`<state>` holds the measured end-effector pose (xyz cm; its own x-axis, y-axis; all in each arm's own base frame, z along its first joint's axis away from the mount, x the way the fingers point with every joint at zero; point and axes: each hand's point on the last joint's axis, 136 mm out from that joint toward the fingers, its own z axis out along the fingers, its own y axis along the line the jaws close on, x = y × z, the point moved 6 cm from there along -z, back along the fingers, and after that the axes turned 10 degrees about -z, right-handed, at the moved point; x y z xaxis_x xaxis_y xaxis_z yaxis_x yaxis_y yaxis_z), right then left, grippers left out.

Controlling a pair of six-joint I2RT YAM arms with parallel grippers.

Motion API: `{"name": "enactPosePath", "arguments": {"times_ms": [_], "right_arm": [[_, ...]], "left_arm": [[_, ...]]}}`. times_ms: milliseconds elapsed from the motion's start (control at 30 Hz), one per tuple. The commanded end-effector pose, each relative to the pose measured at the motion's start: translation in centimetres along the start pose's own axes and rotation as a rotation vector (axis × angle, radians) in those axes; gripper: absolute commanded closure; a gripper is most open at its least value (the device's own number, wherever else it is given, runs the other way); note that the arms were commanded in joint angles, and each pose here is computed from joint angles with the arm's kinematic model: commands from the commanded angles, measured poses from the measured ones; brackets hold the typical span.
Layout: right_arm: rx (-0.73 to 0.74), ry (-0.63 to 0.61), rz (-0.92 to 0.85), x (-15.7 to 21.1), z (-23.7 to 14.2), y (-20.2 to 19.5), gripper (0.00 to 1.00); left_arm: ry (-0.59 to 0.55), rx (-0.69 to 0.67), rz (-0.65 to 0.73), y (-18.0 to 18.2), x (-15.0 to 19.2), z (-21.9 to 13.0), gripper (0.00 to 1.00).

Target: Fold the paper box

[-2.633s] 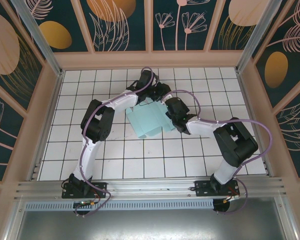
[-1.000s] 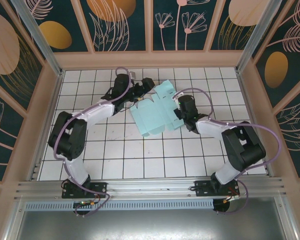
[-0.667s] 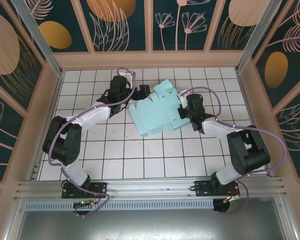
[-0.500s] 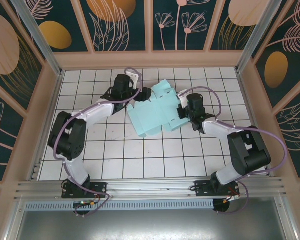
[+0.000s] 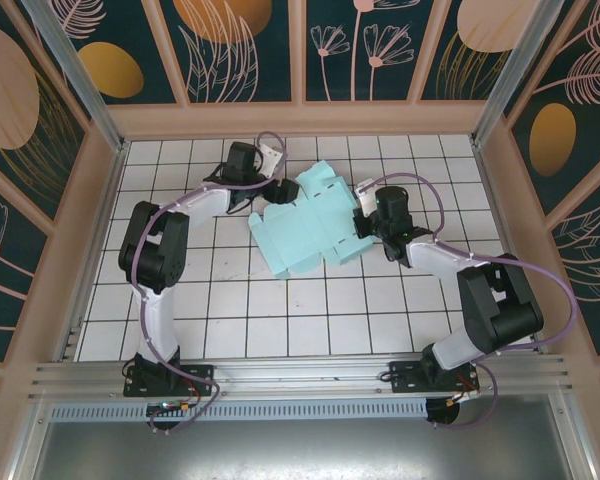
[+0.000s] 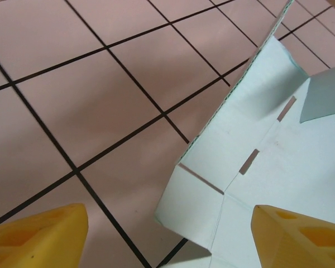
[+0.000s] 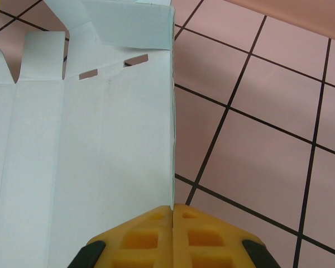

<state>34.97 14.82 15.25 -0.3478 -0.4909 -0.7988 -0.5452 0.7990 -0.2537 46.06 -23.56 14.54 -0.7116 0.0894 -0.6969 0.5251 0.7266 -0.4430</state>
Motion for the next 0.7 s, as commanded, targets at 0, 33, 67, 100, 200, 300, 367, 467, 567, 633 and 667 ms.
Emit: {"name": "enactPosePath", "arguments": {"times_ms": [0, 33, 67, 100, 200, 300, 367, 467, 567, 633, 667], "right_arm": [[-0.018, -0.027, 0.016, -0.6, -0.4, -0.1, 1.0], [-0.02, -0.027, 0.016, -0.6, -0.4, -0.1, 1.0], [-0.025, -0.027, 0.016, -0.6, -0.4, 0.0, 1.0], [-0.027, -0.025, 0.016, -0.6, -0.4, -0.1, 1.0], [-0.03, -0.022, 0.013, -0.6, -0.4, 0.0, 1.0], [-0.034, -0.025, 0.014, -0.8, -0.4, -0.1, 1.0], [-0.035, -0.023, 0.015, -0.8, -0.4, -0.1, 1.0], [-0.034, -0.023, 0.016, -0.8, -0.4, -0.1, 1.0], [-0.039, -0.023, 0.017, -0.8, -0.4, -0.1, 1.0], [-0.042, -0.025, 0.017, -0.8, -0.4, -0.1, 1.0], [-0.042, -0.024, 0.017, -0.8, -0.3, -0.1, 1.0]], "left_arm": [[0.051, 0.09, 0.041, -0.5, 0.0, 0.6, 0.24], [0.055, 0.087, 0.033, -0.2, 0.0, 0.7, 0.24], [0.059, 0.096, 0.024, 0.2, 0.1, 0.8, 0.24], [0.063, 0.108, 0.016, 0.4, 0.2, 0.9, 0.25], [0.098, 0.155, 0.016, 0.5, 0.8, 1.5, 0.26], [0.119, 0.182, 0.006, 0.5, 1.3, 2.0, 0.35], [0.131, 0.184, 0.0, 0.7, 1.5, 2.3, 0.38], [0.141, 0.172, -0.011, 1.0, 1.7, 2.6, 0.42], [0.142, 0.19, -0.017, 0.9, 1.7, 2.8, 0.51], [0.138, 0.207, -0.017, 0.7, 1.6, 2.7, 0.57], [0.136, 0.217, -0.018, 0.6, 1.6, 2.7, 0.63]]}}
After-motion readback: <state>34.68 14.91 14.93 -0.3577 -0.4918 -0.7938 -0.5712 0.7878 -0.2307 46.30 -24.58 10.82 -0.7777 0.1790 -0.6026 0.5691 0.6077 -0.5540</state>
